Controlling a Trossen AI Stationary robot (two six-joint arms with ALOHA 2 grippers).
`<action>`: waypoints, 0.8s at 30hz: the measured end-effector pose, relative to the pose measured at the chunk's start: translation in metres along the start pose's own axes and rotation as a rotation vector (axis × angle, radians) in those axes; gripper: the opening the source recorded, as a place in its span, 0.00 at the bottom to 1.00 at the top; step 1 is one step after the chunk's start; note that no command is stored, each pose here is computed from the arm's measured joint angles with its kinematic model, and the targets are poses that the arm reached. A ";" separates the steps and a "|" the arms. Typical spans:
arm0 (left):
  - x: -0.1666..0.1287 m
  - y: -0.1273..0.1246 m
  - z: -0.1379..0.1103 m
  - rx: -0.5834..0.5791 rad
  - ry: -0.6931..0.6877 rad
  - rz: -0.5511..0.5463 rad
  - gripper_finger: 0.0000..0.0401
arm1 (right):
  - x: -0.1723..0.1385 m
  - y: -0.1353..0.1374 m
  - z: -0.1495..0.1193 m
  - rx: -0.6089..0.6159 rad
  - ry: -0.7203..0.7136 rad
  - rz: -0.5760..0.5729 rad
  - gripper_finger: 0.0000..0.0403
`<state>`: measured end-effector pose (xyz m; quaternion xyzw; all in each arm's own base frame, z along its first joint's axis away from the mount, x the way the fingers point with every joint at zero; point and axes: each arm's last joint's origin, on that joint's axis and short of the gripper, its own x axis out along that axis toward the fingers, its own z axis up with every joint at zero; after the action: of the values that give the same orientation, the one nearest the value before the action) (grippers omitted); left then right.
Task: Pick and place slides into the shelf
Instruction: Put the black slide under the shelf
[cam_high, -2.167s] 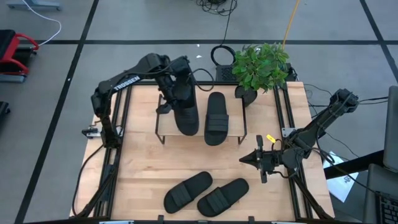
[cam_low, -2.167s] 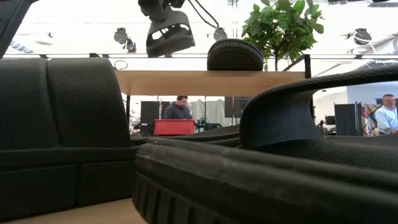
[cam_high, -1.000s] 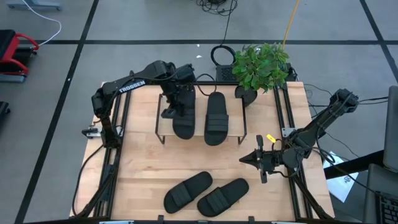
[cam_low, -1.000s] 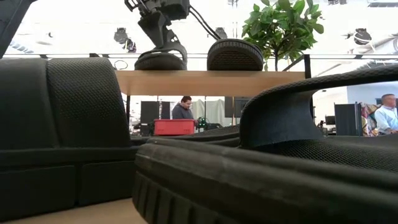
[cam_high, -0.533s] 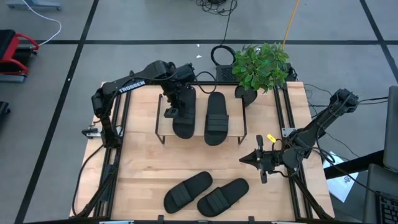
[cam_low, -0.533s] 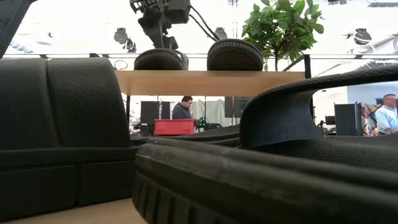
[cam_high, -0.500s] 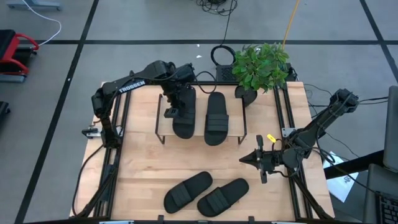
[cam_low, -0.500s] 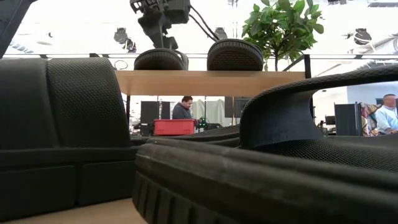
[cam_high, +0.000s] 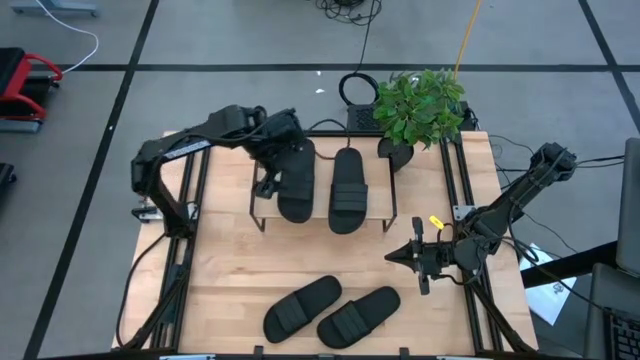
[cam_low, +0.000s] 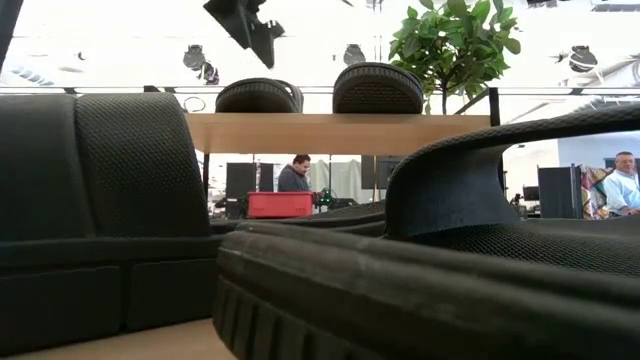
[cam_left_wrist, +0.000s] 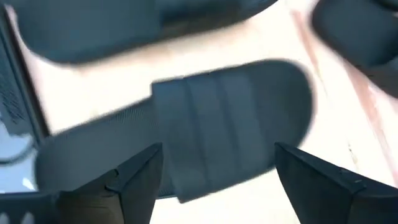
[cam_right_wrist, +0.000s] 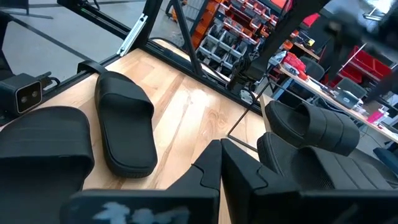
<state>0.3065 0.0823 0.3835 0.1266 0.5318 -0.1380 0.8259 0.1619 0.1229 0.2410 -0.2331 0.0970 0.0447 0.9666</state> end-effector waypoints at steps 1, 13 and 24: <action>-0.007 -0.007 0.001 0.019 -0.017 0.006 0.72 | 0.000 0.000 0.000 -0.002 0.002 0.001 0.00; -0.026 -0.100 0.000 0.141 -0.216 -0.057 0.07 | 0.000 0.000 -0.001 -0.007 0.007 0.002 0.00; 0.068 -0.154 -0.032 0.201 -0.589 -0.098 0.01 | 0.000 0.000 0.000 0.121 -0.006 0.016 0.00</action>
<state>0.2507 -0.0562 0.2987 0.1363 0.2591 -0.2604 0.9200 0.1618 0.1234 0.2412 -0.1735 0.0985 0.0470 0.9788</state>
